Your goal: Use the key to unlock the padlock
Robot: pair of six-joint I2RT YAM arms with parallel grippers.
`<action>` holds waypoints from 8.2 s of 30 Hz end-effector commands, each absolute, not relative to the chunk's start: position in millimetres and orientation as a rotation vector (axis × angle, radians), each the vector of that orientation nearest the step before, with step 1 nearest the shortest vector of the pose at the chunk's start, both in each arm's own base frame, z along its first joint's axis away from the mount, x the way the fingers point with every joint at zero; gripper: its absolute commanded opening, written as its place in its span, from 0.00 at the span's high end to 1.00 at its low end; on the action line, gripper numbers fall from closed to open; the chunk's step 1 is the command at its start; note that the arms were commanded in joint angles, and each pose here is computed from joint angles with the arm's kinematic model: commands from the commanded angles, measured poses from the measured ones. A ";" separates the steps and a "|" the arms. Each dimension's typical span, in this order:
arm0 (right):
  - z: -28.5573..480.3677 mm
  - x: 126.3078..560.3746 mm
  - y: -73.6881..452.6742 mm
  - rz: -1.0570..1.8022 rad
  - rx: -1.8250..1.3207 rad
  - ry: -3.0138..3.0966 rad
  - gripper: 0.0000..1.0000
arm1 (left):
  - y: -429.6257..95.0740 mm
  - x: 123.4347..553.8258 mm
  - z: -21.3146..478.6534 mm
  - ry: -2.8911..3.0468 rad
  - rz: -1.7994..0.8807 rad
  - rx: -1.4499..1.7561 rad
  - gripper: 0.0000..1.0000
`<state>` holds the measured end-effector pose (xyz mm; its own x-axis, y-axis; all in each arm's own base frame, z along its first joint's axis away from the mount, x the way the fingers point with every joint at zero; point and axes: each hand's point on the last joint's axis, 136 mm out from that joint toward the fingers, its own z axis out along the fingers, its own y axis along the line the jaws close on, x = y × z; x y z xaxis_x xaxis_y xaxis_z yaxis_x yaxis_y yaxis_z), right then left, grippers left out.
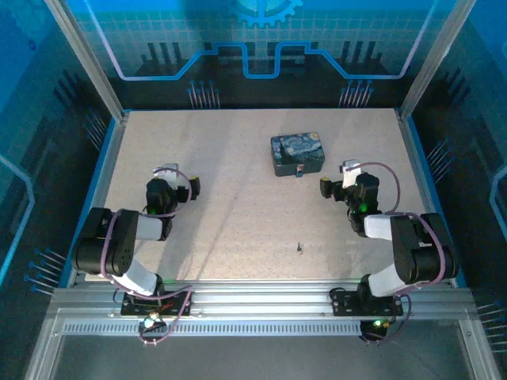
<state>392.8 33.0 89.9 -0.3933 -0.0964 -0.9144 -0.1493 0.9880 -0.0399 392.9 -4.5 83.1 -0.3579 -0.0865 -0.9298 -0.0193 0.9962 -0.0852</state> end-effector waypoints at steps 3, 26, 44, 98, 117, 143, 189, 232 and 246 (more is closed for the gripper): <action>93.6 397.0 32.4 0.041 -0.173 1.968 0.00 | -6.7 398.8 95.0 1.907 -0.085 -0.054 0.01; 93.8 396.9 32.6 0.041 -0.173 1.967 0.00 | -6.8 398.7 94.9 1.907 -0.086 -0.055 0.01; 93.4 396.8 32.0 0.050 -0.171 1.969 0.00 | -6.4 398.8 94.7 1.908 -0.085 -0.058 0.01; 94.9 204.3 136.3 0.466 -0.085 2.663 0.09 | -179.2 284.4 138.9 2.242 -1.058 -0.321 0.01; 41.6 172.2 170.3 0.344 -0.206 2.883 0.42 | -231.7 272.2 110.3 2.309 -1.148 -0.248 0.01; 19.8 173.8 186.9 0.256 -0.255 2.959 0.62 | -222.9 270.0 108.5 2.318 -1.087 -0.251 0.01; 134.8 211.4 230.4 0.953 -0.531 2.320 0.98 | -266.7 254.4 217.5 2.014 -1.477 0.097 0.15; 223.0 207.0 251.1 1.268 -0.551 2.033 0.91 | -329.8 238.6 241.8 1.964 -1.556 0.383 1.00; 231.8 206.9 246.1 1.354 -0.537 1.980 0.67 | -327.8 238.7 243.7 1.964 -1.536 0.386 1.00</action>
<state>208.8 243.1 219.8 -0.7083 0.0257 -0.7054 -0.6309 0.4250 0.6491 239.4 -325.1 223.0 -0.8119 -0.1350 -0.5680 0.5103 0.3087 -0.8027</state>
